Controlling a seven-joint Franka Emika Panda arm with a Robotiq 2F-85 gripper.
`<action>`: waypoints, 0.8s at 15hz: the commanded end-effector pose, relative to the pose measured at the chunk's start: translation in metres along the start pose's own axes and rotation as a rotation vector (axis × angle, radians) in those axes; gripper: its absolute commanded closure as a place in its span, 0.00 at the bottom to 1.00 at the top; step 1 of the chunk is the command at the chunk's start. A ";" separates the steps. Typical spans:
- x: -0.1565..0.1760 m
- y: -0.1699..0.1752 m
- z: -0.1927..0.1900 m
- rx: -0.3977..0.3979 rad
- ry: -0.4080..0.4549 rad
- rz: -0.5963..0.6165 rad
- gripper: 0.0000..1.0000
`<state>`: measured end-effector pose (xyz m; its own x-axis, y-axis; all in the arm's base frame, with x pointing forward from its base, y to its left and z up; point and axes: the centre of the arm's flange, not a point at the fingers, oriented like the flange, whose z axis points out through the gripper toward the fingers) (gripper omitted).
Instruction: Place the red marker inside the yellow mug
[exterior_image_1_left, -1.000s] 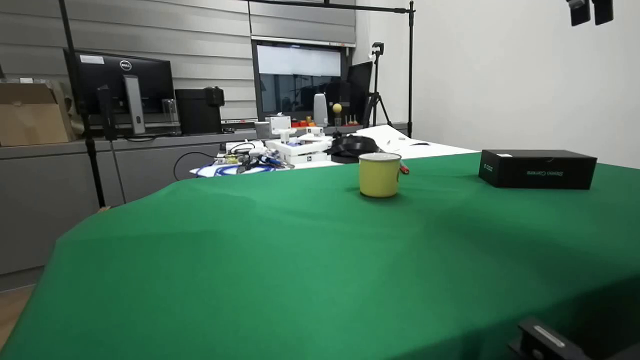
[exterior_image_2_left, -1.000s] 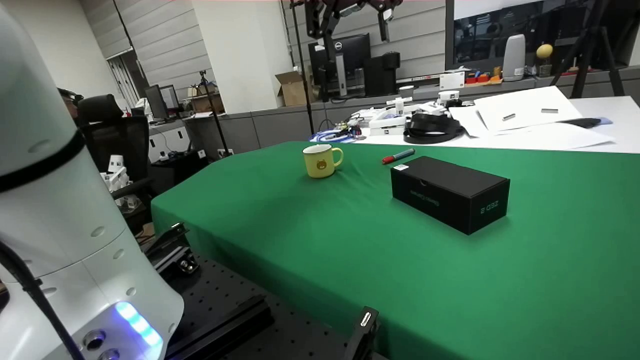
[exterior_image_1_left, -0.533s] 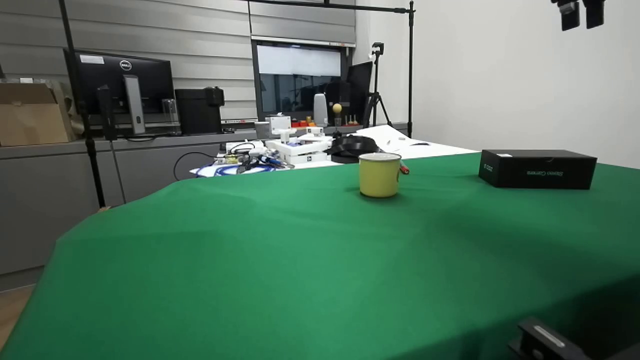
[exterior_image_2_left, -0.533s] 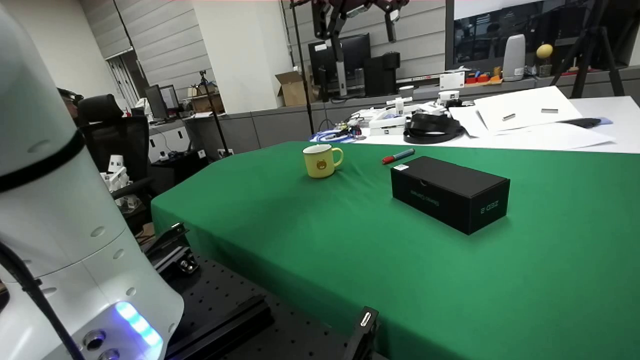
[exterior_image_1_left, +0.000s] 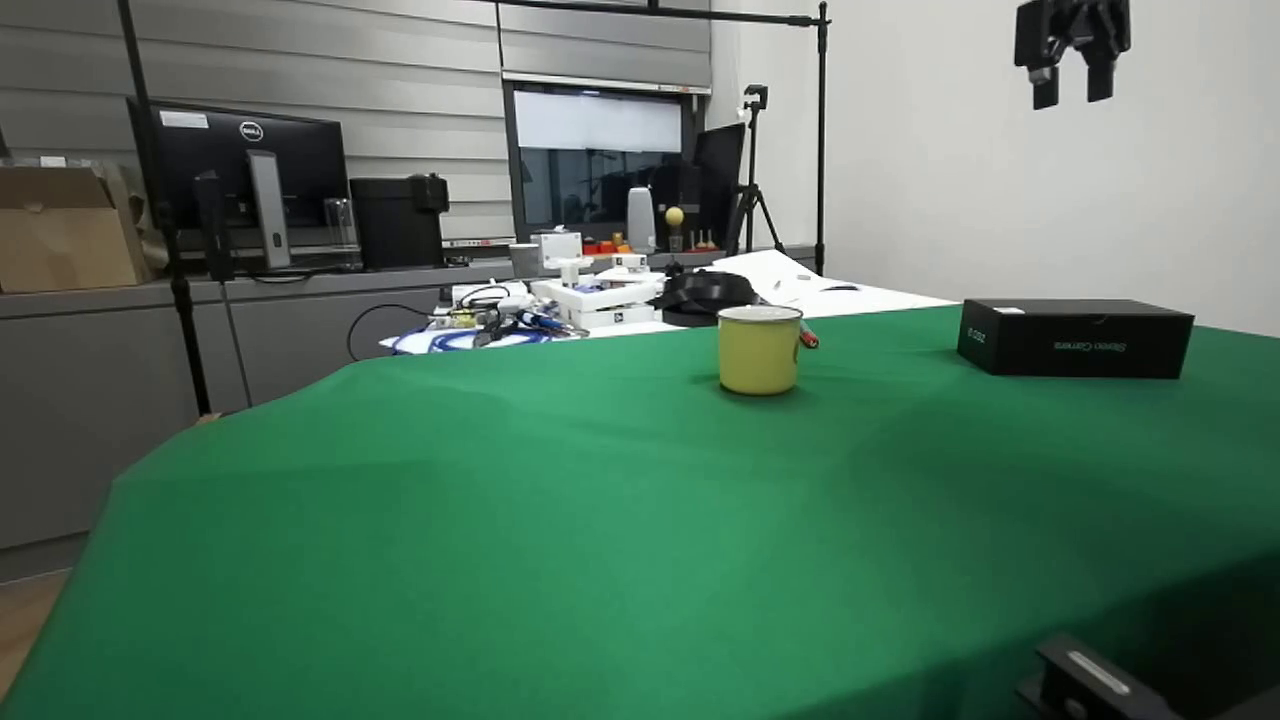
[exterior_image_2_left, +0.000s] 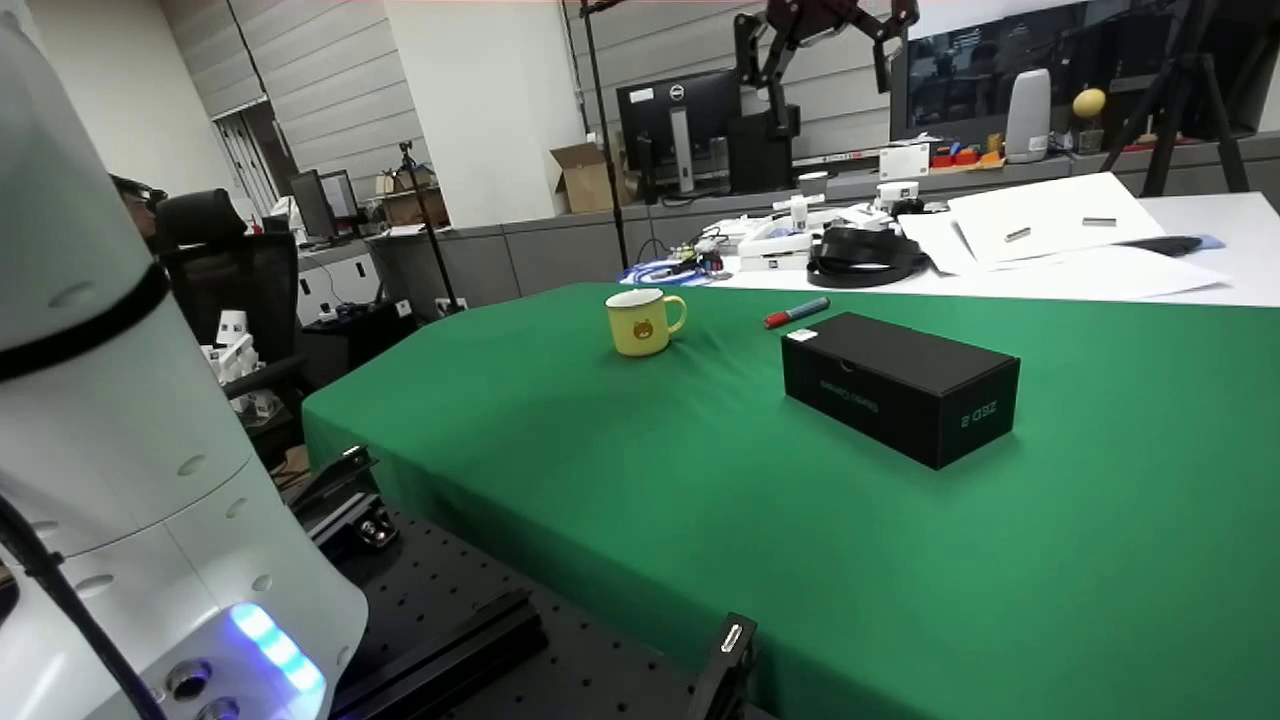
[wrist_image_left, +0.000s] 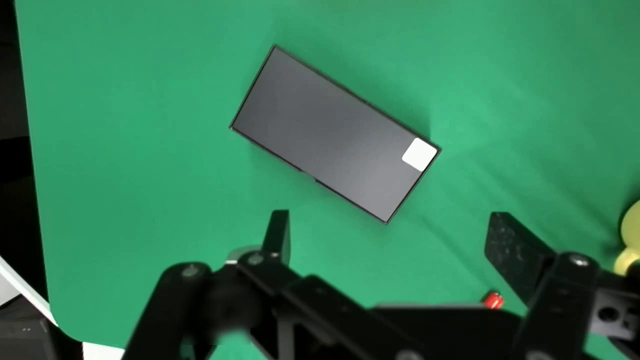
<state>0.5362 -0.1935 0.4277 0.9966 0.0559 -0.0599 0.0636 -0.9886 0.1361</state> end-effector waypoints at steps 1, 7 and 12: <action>0.083 0.037 0.001 0.023 0.033 0.103 0.00; 0.179 0.039 0.013 0.137 0.147 0.365 0.00; 0.233 -0.007 0.037 0.188 0.109 0.528 0.00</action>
<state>0.7060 -0.1902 0.3811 0.9255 -0.3668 0.0945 -0.3638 -0.9303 -0.0469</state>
